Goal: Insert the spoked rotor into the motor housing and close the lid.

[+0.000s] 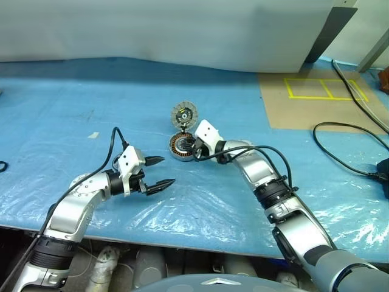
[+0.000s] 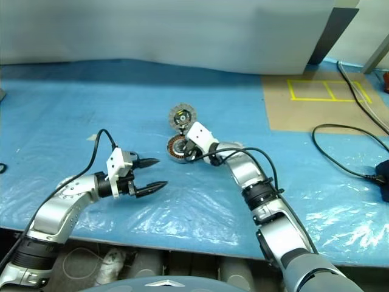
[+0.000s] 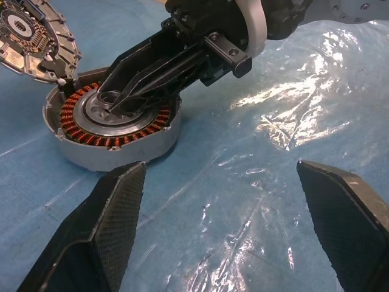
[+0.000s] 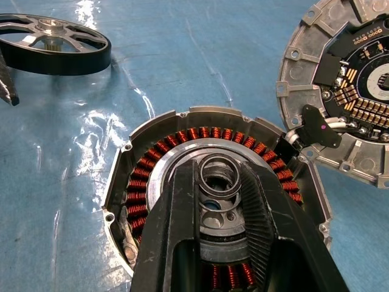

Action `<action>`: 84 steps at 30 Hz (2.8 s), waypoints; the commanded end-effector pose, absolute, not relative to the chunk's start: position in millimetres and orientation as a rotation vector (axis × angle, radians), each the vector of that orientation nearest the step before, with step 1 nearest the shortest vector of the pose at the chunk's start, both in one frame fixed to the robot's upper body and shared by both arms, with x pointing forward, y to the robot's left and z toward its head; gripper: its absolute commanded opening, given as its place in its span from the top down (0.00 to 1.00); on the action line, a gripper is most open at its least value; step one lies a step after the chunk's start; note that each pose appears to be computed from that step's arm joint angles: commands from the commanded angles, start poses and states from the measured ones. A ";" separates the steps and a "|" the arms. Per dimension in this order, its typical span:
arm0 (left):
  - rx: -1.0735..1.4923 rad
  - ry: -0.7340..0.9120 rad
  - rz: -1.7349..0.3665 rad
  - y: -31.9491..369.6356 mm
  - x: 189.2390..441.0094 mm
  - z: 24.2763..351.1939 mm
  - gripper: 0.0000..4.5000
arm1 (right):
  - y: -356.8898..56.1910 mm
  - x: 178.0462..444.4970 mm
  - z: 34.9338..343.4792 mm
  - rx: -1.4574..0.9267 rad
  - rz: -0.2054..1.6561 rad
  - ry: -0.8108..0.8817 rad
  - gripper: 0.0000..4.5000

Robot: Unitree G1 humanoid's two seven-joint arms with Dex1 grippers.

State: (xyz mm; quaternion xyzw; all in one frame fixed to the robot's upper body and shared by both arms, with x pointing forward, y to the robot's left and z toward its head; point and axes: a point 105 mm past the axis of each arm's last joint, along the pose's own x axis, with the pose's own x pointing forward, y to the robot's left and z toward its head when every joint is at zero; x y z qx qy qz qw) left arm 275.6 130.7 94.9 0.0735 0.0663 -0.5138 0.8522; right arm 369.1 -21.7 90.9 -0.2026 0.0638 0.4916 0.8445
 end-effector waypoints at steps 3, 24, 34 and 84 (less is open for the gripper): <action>0.167 0.109 -1.088 129.1 275.8 99.9 0.07 | -25.4 365.3 82.6 -0.449 1.053 0.153 0.50; 0.153 0.105 -1.074 130.3 277.8 97.9 0.07 | -11.4 371.5 110.1 -0.349 1.021 0.055 0.99; 0.151 0.107 -1.071 128.4 276.6 98.8 0.07 | -4.2 375.2 105.4 -0.339 1.006 0.082 0.99; 0.123 0.117 -1.065 128.8 276.1 109.3 0.07 | 6.9 376.3 128.2 -0.127 0.992 0.054 0.99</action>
